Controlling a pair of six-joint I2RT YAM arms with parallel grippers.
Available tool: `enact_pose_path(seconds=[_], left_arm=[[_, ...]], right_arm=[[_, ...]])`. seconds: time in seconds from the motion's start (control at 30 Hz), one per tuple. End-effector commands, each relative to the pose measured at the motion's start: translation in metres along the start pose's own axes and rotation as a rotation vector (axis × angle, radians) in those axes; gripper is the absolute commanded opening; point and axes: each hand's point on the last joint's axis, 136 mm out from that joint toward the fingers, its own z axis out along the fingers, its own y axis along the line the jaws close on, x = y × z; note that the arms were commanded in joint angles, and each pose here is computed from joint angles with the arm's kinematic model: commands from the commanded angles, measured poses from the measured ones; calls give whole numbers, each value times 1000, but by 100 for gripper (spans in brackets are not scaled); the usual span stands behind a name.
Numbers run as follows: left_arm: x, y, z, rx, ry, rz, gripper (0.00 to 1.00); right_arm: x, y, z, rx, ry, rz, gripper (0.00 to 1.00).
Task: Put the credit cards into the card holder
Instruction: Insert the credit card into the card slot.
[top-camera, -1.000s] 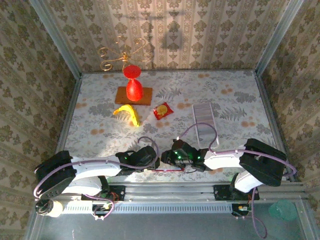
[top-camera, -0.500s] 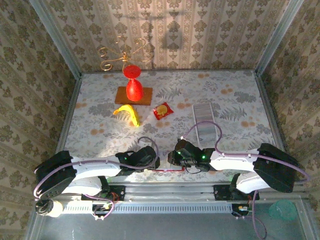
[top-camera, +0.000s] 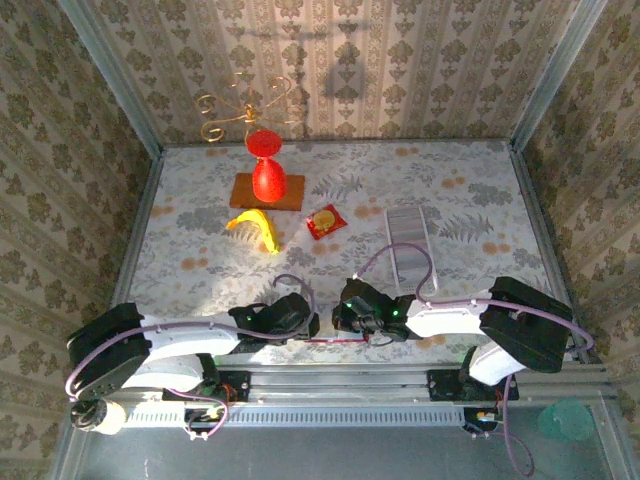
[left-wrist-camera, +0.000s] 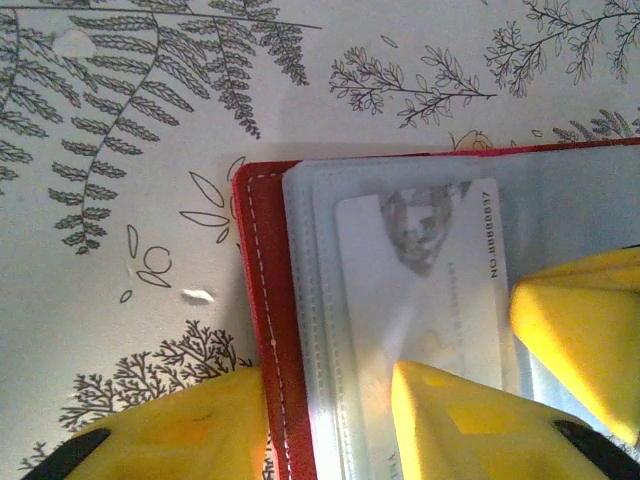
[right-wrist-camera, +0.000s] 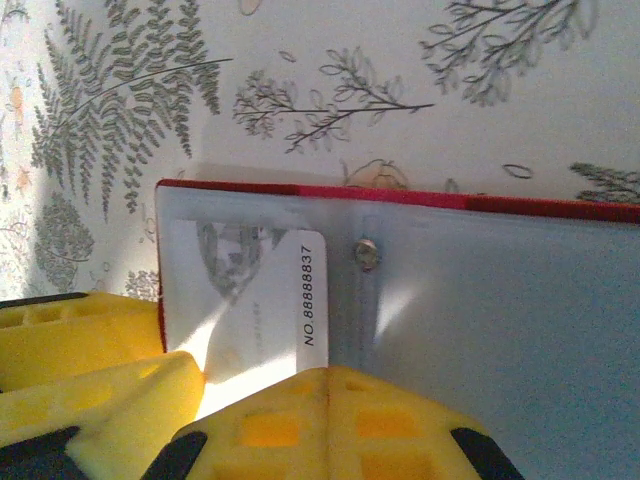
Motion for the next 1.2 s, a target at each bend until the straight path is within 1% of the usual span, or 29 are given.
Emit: enact_pose_path(seconds=[0.0, 0.13, 0.27, 0.57, 0.67, 0.77, 0.87, 0.97, 1.03, 1.07, 1.17], left_arm=[[16, 7, 3, -4, 52, -12, 38], [16, 7, 4, 4, 49, -26, 38], [15, 4, 3, 32, 40, -52, 38], [5, -14, -7, 155, -14, -111, 38], [1, -15, -11, 165, -33, -109, 33], [0, -17, -13, 174, -37, -98, 28], [0, -15, -13, 160, -30, -92, 19], [0, -13, -14, 161, -32, -95, 10], [0, -8, -17, 136, -35, -85, 6], [-1, -4, -20, 114, -37, -80, 5], [-1, 6, -28, 74, -48, -57, 4]], right_arm=[[1, 22, 2, -64, 10, 0, 5], [4, 21, 4, -71, 18, 10, 4], [6, 11, 5, -42, 13, 22, 4], [10, 3, 9, -33, 18, 47, 3], [9, 7, 7, -49, 12, 50, 3], [7, 17, 5, -95, 2, 46, 3], [5, 28, 1, -136, -8, 26, 3], [4, 33, -3, -139, -6, 6, 5], [0, 29, -9, -106, -27, -11, 9], [-4, 23, -14, -72, -47, -21, 13], [-15, 5, -37, 48, -106, -73, 20]])
